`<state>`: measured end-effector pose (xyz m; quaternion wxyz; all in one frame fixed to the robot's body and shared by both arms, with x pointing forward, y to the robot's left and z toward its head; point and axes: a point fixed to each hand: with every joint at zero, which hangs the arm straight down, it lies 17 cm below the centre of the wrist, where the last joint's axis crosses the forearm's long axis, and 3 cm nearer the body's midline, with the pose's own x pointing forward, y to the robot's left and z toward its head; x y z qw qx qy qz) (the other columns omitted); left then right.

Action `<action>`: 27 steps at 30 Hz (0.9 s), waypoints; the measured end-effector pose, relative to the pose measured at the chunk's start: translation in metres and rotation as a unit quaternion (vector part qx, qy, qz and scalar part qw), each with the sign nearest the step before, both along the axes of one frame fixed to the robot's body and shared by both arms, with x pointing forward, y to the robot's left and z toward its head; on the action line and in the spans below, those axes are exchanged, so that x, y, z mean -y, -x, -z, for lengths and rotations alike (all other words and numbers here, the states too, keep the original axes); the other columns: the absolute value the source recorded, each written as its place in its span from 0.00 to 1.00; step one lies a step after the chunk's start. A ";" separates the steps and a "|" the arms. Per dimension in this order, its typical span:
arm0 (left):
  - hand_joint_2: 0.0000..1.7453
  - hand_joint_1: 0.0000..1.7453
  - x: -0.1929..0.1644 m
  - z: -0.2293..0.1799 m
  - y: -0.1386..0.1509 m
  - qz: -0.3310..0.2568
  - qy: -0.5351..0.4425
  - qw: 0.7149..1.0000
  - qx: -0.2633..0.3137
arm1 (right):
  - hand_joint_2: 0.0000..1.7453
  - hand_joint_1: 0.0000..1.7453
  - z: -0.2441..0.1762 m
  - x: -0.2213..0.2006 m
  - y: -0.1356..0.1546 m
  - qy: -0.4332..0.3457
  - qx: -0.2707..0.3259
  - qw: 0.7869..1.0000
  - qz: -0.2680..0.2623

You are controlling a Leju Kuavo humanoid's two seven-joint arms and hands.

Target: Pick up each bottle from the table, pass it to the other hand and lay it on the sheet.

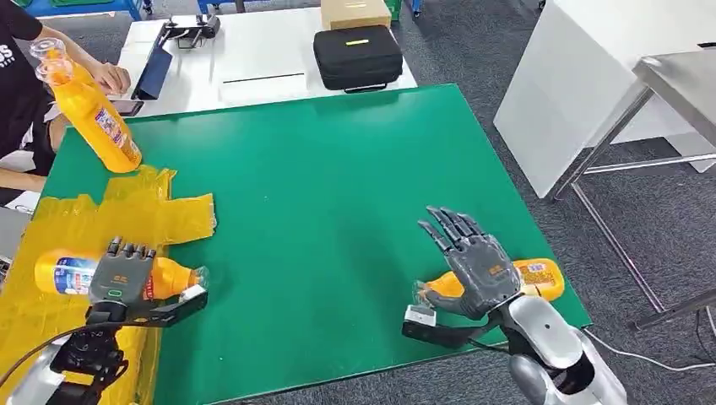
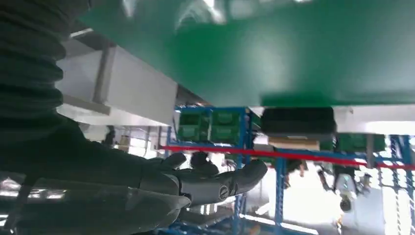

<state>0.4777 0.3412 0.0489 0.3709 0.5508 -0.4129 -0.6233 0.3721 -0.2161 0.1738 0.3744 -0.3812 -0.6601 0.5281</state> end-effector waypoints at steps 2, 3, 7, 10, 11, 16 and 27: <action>1.00 0.00 0.002 0.000 -0.001 -0.008 0.027 1.000 0.004 | 1.00 0.00 0.007 0.006 0.004 0.006 -0.012 1.000 0.006; 1.00 0.00 0.003 -0.001 -0.002 -0.012 0.042 0.999 0.006 | 1.00 0.00 0.010 0.009 0.006 0.006 -0.017 1.000 0.009; 1.00 0.00 0.006 0.001 0.002 -0.033 0.150 0.988 0.004 | 1.00 0.00 0.016 0.018 0.012 -0.003 -0.038 0.999 0.014; 1.00 0.00 0.014 -0.005 0.010 -0.045 0.245 0.968 0.016 | 1.00 0.00 0.017 0.026 0.016 -0.010 -0.048 0.999 0.016; 1.00 0.00 0.015 -0.009 0.011 -0.047 0.259 0.965 0.021 | 1.00 0.00 0.016 0.029 0.016 -0.010 -0.048 0.999 0.019; 1.00 0.00 0.017 -0.022 0.012 -0.052 0.287 0.956 0.040 | 1.00 0.00 0.013 0.038 0.016 -0.010 -0.045 0.999 0.028; 1.00 0.00 0.073 -0.147 0.052 0.106 0.630 0.761 0.113 | 1.00 0.00 0.021 0.085 0.012 0.025 -0.061 0.997 0.044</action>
